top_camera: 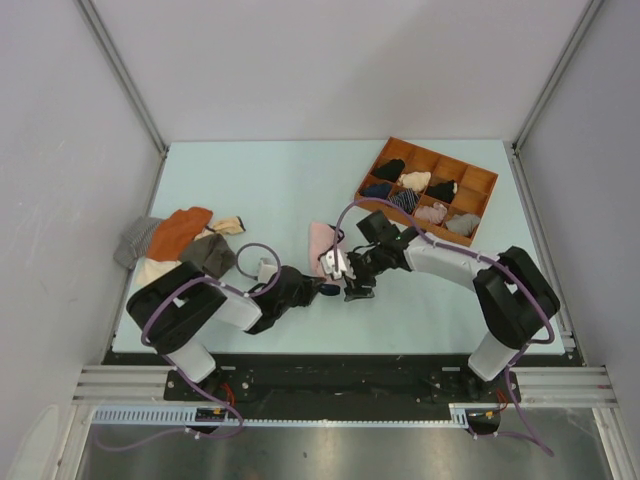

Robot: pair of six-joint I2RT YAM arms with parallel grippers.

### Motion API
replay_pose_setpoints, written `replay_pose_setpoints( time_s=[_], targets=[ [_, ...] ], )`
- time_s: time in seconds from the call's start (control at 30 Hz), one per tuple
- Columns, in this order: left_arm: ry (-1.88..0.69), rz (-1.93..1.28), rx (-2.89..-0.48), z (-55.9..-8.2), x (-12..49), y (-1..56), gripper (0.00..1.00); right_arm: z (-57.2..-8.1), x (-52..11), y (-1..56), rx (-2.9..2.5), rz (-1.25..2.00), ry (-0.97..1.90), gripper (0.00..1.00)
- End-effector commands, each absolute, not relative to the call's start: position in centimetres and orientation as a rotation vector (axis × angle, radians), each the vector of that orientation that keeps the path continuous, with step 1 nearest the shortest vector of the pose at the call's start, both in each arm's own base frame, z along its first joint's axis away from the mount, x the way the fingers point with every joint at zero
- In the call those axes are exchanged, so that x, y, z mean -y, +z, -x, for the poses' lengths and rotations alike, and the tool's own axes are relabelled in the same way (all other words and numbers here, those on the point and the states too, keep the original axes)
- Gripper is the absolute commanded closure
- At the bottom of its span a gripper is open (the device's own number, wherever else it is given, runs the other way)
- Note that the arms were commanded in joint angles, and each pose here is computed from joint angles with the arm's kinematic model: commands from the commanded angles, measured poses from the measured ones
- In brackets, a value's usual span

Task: Roll the underwear
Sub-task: Roll the underwear to the center of the board.

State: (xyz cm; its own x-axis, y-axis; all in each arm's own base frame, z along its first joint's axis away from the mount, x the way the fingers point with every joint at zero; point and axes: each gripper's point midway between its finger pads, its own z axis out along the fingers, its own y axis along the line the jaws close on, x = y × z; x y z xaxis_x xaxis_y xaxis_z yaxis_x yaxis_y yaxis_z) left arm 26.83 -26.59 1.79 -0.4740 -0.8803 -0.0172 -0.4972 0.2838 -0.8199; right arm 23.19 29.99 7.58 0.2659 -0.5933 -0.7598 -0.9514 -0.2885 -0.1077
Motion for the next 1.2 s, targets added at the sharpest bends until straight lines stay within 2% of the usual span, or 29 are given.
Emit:
replay_pose_setpoints(
  time_s=[0.0, 0.43, 0.53, 0.63, 0.7, 0.77, 0.8, 0.87, 0.9, 1.0, 1.17],
  targets=[
    [-1.1, 1.37, -2.016, -27.3, 26.8, 2.0, 1.0, -25.2, -31.2, 6.9, -1.202, 2.048, 0.592, 0.33],
    [-1.121, 1.392, -2.022, -26.9, 27.4, 1.6, 1.0, -26.2, -32.6, 3.5, -1.158, 2.086, 0.415, 0.36],
    [-1.13, 1.39, -2.02, -27.0, 27.5, 1.6, 1.0, -25.8, -32.6, 2.5, -1.141, 2.123, 0.387, 0.4],
    [-1.145, 1.385, -2.018, -26.9, 27.5, 1.7, 0.99, -25.6, -32.4, 1.5, -1.136, 2.156, 0.362, 0.47],
    [-1.167, 1.374, -2.009, -26.9, 27.7, 2.1, 0.98, -25.5, -32.0, 0.7, -1.147, 2.179, 0.352, 0.56],
    [-1.18, 1.359, -2.009, -26.7, 27.6, 2.2, 0.89, -25.4, -31.9, 0.2, -1.142, 2.199, 0.347, 0.65],
    [-1.22, 1.347, -1.987, -26.8, 27.8, 2.9, 0.78, -25.3, -31.6, -0.1, -1.147, 2.213, 0.345, 0.69],
    [-1.242, 1.321, -1.979, -26.4, 27.4, 3.3, 0.66, -25.1, -31.2, -0.6, -1.153, 2.236, 0.345, 0.77],
    [-1.273, 1.305, -1.959, -26.3, 27.3, 3.9, 0.55, -24.8, -30.9, -0.8, -1.163, 2.247, 0.359, 0.78],
    [-1.301, 1.265, -1.942, -25.4, 26.3, 4.7, 0.41, -24.4, -30.4, -0.8, -1.18, 2.249, 0.404, 0.84],
    [-1.286, 1.174, -1.913, -23.4, 23.3, 5.5, 0.29, -23.6, -30.0, -0.1, -1.185, 2.253, 0.476, 0.88]
  ],
)
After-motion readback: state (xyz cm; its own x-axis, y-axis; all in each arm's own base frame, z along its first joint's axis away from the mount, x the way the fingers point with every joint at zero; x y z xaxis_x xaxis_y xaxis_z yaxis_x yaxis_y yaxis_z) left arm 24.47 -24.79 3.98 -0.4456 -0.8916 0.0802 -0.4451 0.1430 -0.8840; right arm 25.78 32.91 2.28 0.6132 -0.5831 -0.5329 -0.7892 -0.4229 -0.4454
